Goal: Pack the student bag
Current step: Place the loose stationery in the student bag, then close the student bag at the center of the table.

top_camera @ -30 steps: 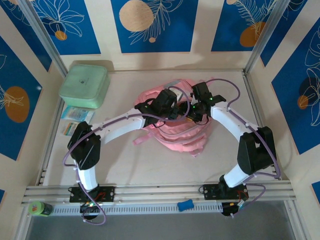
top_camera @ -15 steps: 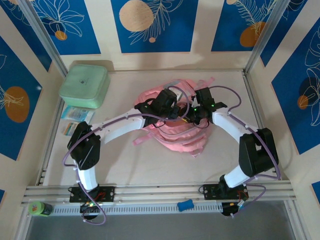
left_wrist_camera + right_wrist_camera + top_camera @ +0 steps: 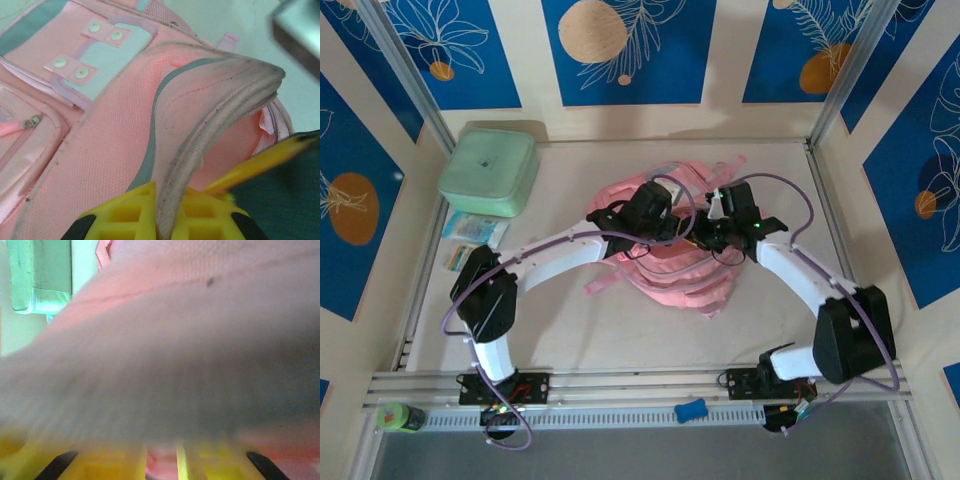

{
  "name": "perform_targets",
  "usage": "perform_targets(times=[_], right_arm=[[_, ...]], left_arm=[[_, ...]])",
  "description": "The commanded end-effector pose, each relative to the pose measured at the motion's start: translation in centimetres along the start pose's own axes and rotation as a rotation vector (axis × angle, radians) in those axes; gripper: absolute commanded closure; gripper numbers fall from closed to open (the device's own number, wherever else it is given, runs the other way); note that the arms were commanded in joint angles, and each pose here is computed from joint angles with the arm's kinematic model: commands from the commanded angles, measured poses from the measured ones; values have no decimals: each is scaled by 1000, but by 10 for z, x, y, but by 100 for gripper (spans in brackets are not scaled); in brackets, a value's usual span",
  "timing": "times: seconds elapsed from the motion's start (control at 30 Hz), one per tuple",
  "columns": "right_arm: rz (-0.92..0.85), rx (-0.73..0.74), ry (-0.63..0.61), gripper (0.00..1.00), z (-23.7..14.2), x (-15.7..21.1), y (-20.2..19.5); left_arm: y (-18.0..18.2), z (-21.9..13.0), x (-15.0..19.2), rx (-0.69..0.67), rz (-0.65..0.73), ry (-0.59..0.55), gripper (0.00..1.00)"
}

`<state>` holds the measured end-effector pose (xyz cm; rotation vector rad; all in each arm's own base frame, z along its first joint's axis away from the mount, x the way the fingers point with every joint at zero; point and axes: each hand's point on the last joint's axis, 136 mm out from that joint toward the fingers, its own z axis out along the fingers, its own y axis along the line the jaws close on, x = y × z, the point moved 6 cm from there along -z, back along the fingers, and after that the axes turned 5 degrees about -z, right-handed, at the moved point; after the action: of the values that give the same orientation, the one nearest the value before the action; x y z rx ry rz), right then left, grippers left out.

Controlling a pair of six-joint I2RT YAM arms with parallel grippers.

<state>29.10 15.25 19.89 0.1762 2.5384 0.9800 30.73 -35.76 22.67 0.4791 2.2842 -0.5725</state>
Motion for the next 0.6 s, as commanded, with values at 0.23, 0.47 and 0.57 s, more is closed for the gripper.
perform_targets(times=[0.23, 0.47, 0.57], right_arm=[[-52, 166, 67, 74, -41, 40, -20], [-88, 191, 138, 71, -28, 62, -11], [-102, 172, 166, 70, -16, 73, -4]], left_arm=[[-10, -42, -3, 276, -178, -14, 55], [64, -56, 18, 201, -411, -50, 39], [92, -51, 23, 183, -474, -46, 35]])
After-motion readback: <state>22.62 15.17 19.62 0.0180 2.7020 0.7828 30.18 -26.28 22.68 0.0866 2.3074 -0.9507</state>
